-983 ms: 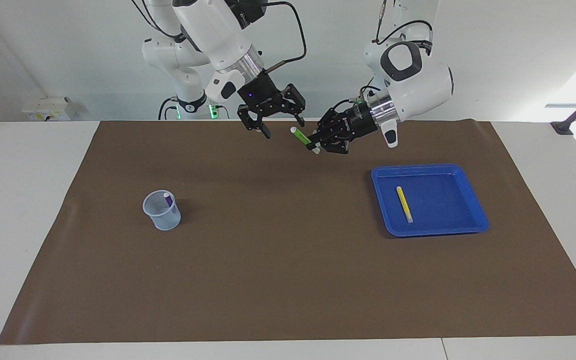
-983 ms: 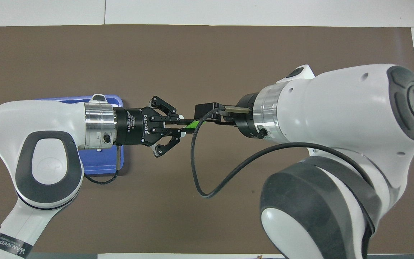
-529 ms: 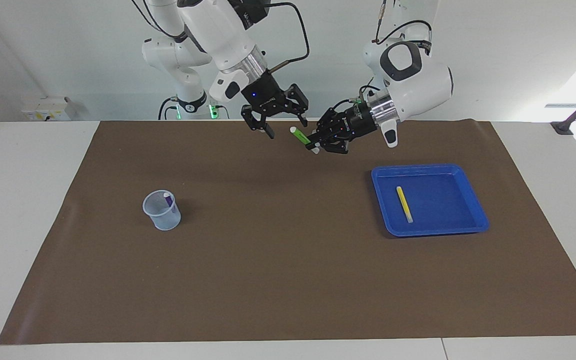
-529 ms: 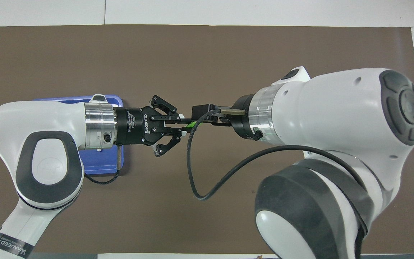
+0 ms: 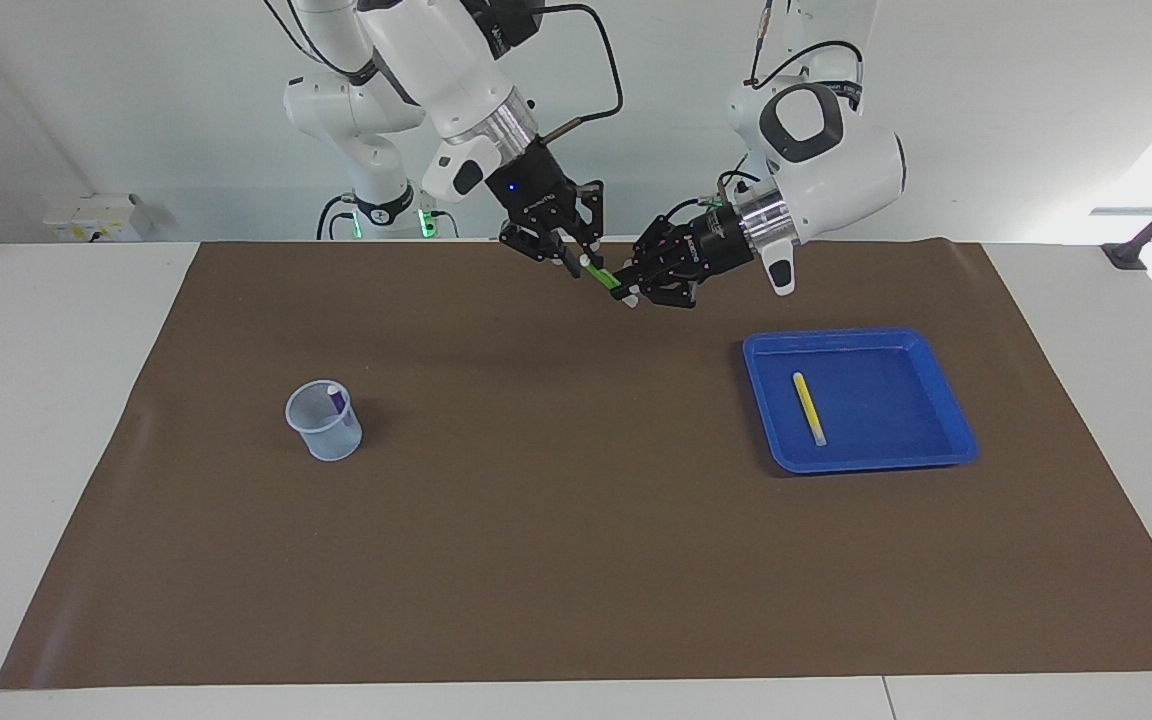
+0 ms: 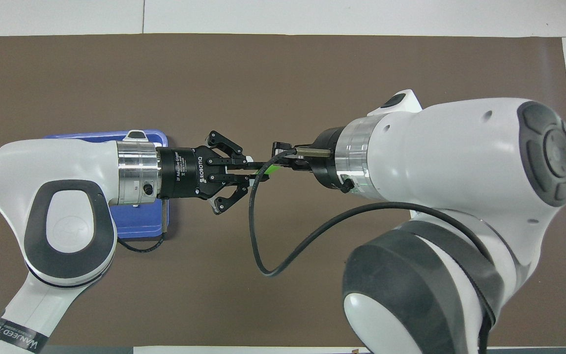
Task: Transfer and insert pens with both arms
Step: 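Grasp the green pen with the right gripper and open the left gripper, then carry the green pen to the cup while the left gripper returns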
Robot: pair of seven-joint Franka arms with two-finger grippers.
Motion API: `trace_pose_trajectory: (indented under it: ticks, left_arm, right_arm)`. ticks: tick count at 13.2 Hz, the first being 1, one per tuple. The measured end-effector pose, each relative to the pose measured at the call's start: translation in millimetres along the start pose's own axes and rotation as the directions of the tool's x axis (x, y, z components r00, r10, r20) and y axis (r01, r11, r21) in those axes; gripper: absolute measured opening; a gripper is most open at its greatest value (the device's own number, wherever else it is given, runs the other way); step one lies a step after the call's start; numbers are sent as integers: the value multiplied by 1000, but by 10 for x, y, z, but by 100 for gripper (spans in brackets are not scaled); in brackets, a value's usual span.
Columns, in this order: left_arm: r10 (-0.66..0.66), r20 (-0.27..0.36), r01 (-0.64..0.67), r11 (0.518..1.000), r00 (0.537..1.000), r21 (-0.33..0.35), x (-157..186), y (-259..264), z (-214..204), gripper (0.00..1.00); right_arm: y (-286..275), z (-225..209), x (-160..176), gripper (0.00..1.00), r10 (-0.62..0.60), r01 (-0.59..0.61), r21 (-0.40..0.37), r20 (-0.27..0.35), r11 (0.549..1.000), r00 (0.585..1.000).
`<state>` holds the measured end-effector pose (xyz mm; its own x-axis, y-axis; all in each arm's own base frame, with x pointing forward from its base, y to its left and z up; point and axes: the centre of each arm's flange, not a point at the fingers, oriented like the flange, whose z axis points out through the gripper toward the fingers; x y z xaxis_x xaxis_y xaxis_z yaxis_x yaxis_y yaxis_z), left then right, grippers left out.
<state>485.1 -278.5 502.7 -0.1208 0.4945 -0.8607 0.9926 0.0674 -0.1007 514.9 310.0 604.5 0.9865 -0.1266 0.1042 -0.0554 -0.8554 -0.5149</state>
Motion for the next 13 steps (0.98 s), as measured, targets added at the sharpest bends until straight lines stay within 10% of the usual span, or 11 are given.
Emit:
trace_pose_trajectory:
  ticks: [6,13]
  left_arm:
    - [0,3,0,1000,1000,-26,-8,10,-10,20]
    - [75,-90,-82,994,993,-70,-36,18,-98,100]
  right_arm:
    - [3,1,10,18,-3,3,-2,-8,1000,1000]
    - [651,97,233,18,-213,206,-230,-5,951,977]
